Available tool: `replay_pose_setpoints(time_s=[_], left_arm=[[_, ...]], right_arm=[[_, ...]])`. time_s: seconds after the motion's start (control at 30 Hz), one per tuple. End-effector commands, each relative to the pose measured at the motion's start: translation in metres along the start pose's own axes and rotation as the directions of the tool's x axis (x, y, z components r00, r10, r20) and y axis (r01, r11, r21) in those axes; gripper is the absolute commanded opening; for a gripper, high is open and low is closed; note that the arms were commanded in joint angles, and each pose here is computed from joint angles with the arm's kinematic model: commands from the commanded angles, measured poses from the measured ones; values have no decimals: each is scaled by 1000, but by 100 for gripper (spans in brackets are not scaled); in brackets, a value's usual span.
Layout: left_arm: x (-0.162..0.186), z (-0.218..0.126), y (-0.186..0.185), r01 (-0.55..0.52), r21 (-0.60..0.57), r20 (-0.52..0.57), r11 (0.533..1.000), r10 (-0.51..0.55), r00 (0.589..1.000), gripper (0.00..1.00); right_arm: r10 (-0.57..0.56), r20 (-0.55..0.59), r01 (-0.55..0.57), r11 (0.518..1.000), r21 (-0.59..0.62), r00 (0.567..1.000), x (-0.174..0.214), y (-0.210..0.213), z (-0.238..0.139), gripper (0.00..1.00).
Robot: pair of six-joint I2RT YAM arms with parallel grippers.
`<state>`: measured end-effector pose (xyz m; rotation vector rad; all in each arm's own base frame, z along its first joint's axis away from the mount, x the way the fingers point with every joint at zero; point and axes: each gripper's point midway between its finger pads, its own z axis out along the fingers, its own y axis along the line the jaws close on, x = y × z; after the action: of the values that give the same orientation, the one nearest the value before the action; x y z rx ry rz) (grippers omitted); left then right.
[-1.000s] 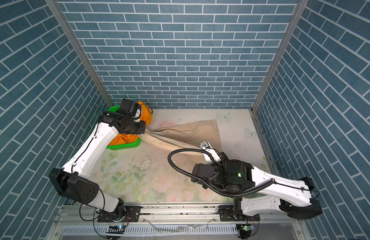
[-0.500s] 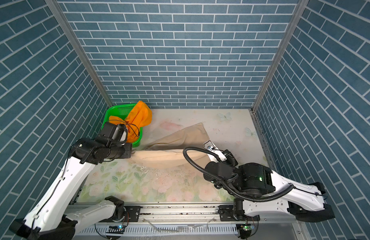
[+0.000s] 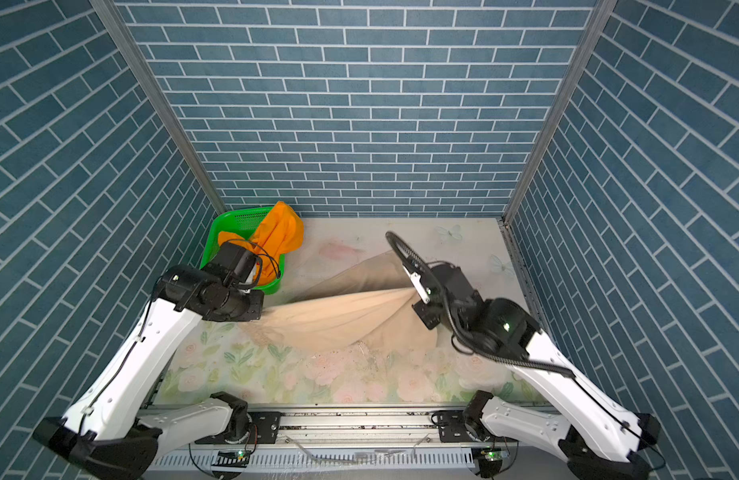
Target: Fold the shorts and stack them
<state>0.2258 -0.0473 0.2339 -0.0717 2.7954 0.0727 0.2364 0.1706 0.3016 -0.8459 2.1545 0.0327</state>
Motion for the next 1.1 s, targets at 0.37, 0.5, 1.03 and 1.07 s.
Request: replay_pose_setpoints(time_s=[0.37, 0.5, 1.03, 1.07], left_arm=[[-60, 87, 14, 2, -62, -152, 998, -11, 988, 0], [-79, 109, 5, 7, -44, -151, 999, -13, 988, 0], [-116, 155, 10, -41, -145, -181, 989, 15, 983, 9], [-117, 155, 11, -40, -150, -178, 988, 12, 984, 18]], right_arm=[[-40, -283, -41, 961, -274, 958, -14, -43, 161, 0], [-73, -295, -20, 954, -300, 953, -20, -49, 189, 0], [-23, -279, -68, 949, -309, 960, -24, -47, 286, 20], [5, -258, -88, 947, -309, 966, -30, -47, 287, 31]])
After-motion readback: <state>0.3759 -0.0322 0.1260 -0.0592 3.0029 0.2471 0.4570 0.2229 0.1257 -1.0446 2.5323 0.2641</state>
